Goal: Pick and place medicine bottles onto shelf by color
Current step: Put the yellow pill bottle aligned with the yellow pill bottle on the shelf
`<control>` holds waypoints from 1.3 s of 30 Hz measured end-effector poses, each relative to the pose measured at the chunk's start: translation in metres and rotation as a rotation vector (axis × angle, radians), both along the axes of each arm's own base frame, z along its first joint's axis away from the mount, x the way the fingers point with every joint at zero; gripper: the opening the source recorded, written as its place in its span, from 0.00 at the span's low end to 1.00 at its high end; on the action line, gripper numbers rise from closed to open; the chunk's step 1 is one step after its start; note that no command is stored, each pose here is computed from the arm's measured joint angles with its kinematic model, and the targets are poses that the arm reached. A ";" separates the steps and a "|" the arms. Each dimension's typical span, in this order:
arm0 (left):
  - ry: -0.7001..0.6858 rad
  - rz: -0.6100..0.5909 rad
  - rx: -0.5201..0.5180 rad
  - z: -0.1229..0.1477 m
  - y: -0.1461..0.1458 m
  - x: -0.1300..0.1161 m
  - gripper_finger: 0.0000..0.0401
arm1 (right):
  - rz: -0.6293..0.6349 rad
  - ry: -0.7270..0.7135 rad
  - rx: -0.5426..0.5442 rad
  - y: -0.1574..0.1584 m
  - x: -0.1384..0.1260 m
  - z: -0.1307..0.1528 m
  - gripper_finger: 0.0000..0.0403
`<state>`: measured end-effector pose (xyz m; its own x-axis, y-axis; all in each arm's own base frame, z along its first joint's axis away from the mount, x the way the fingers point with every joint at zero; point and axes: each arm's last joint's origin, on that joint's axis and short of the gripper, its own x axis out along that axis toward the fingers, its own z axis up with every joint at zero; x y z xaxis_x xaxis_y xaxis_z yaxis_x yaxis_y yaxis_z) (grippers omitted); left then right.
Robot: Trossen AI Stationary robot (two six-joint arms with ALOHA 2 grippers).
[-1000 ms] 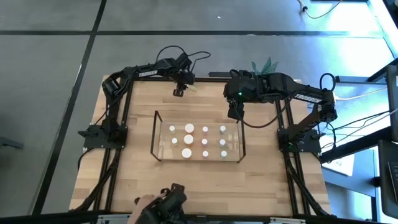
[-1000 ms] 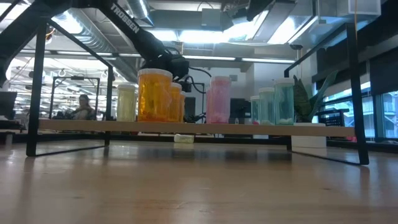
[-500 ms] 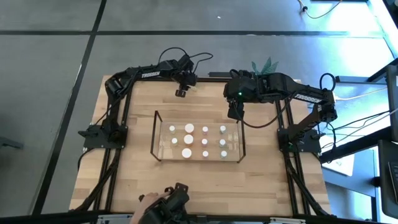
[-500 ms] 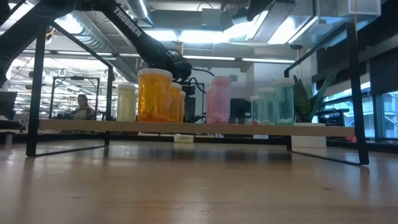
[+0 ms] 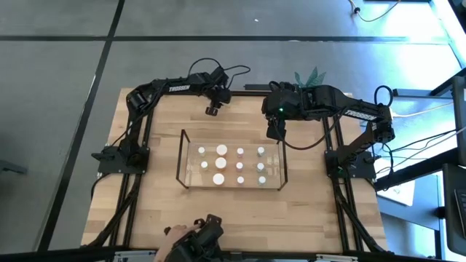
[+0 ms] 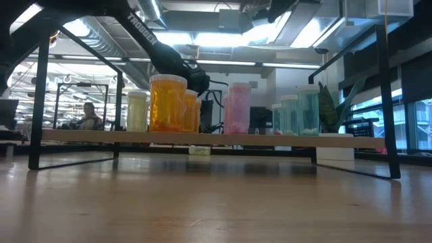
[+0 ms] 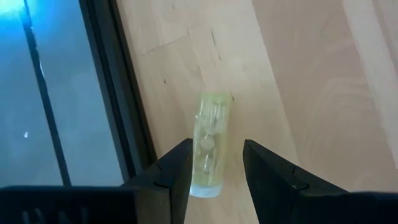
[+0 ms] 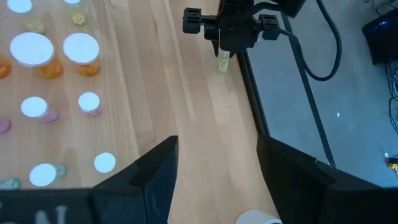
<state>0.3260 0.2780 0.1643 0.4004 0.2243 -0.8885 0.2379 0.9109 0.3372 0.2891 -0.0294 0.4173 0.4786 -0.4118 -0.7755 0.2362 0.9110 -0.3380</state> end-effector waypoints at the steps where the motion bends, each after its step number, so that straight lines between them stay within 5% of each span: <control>1: 0.005 0.002 0.003 -0.001 0.000 0.000 0.34 | 0.000 0.000 0.000 0.000 0.000 0.000 0.55; 39: 0.114 -0.032 0.093 -0.009 0.008 -0.006 0.34 | 0.001 0.001 -0.001 0.000 0.000 0.000 0.55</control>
<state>0.3197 0.2863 0.1550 0.3061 0.2962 -0.9047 0.3082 0.8684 0.3886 0.2892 -0.0294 0.4172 0.4784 -0.4121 -0.7754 0.2354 0.9109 -0.3389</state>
